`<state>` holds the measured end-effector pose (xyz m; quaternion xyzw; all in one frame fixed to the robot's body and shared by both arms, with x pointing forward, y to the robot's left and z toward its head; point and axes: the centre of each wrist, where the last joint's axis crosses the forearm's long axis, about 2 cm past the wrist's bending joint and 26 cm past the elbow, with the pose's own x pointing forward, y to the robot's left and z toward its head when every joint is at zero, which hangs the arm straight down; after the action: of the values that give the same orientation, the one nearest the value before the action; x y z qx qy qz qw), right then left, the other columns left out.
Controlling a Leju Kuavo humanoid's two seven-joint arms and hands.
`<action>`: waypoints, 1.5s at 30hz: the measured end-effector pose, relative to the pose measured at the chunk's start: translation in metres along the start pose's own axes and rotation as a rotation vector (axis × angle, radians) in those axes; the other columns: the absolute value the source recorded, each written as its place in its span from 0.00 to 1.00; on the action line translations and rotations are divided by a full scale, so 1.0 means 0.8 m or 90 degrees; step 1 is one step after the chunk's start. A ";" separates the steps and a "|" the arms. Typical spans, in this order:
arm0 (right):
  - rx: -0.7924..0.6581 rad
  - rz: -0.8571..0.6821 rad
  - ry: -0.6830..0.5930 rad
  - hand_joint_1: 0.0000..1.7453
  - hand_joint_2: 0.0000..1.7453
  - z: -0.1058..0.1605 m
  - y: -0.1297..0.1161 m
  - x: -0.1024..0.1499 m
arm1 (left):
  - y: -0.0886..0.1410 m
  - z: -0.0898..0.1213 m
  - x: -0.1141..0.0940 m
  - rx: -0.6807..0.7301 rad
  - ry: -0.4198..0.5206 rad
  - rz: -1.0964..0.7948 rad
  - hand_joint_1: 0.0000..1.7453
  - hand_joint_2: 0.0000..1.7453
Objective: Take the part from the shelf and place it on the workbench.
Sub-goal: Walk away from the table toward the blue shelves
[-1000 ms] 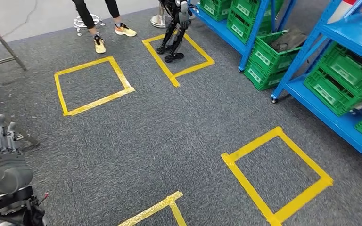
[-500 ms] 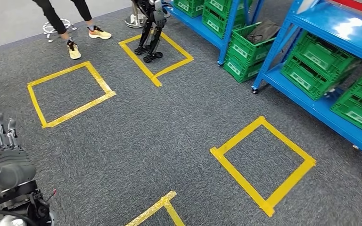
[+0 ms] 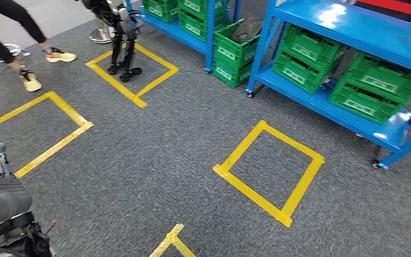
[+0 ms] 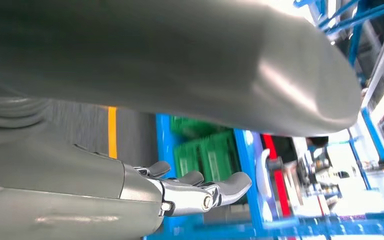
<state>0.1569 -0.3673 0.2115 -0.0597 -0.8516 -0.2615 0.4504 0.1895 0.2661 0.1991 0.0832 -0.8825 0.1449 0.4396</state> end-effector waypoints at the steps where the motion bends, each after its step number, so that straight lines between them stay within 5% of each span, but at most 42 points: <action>1: -0.004 0.013 -0.001 0.00 0.00 0.000 -0.001 0.000 | 0.000 0.000 0.000 0.000 0.002 -0.001 0.00 0.00; 45: -0.008 -0.011 0.002 0.00 0.00 0.002 0.004 0.002 | -0.010 -0.003 0.005 -0.048 0.037 -0.030 0.00 0.00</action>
<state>0.1558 -0.3642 0.2137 -0.0547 -0.8496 -0.2708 0.4493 0.1910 0.2592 0.2053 0.0828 -0.8721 0.1036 0.4709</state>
